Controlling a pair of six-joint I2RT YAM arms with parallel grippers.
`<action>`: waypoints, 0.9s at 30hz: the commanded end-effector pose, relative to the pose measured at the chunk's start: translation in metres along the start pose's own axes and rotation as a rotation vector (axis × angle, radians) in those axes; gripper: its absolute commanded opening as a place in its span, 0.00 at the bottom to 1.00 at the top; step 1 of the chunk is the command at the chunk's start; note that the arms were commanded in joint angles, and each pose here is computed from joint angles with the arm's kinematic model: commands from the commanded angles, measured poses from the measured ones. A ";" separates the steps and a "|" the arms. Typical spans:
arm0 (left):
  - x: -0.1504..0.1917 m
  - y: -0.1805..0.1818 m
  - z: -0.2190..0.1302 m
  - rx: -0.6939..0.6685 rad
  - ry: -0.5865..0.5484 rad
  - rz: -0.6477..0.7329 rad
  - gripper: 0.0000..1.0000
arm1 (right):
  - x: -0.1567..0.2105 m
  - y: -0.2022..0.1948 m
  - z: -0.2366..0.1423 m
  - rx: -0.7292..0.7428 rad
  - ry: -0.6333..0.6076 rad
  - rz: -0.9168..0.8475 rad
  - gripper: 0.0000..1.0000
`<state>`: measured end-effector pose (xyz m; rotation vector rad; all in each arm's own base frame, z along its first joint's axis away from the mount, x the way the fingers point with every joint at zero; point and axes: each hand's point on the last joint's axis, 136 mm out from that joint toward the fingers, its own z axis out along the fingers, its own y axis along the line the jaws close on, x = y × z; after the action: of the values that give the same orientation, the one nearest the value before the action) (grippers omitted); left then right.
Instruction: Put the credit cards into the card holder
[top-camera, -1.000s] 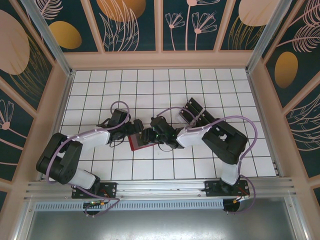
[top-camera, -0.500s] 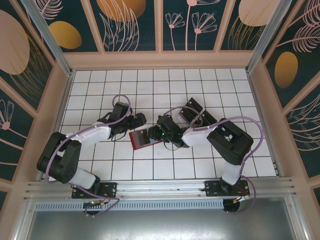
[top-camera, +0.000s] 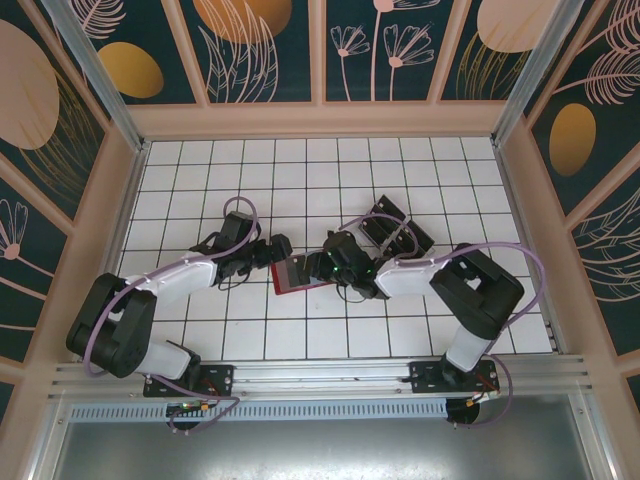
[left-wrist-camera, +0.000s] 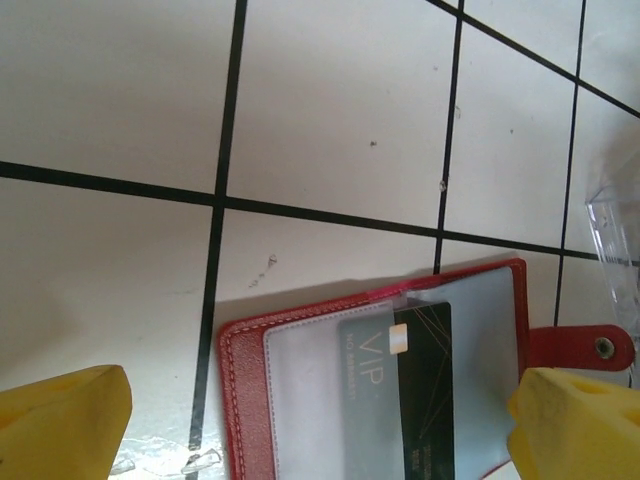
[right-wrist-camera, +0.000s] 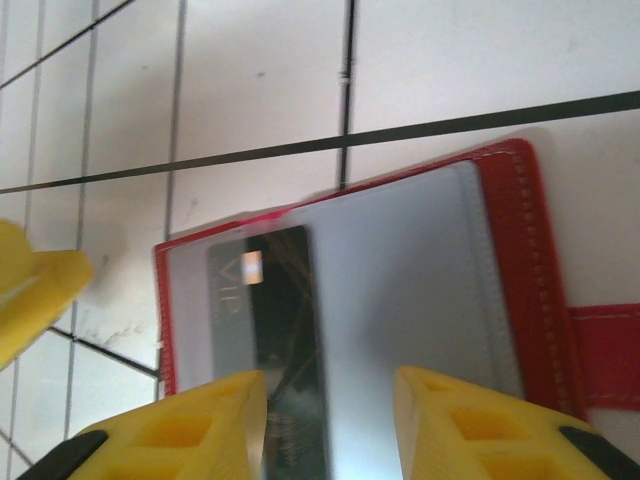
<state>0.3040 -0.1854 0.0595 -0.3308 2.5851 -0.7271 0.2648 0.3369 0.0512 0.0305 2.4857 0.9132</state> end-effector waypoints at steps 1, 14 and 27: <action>0.002 -0.010 0.002 0.057 0.012 -0.010 0.99 | -0.008 0.019 -0.013 -0.035 -0.047 -0.038 0.37; 0.002 -0.018 0.014 0.097 0.036 -0.039 0.98 | 0.004 0.014 -0.001 -0.041 -0.027 -0.022 0.29; 0.005 -0.018 0.024 0.114 0.054 -0.061 0.98 | 0.015 0.007 0.013 -0.036 0.010 -0.012 0.24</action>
<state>0.3104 -0.2065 0.0488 -0.3578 2.5892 -0.8751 0.2582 0.3502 0.0470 0.0010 2.4745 0.9495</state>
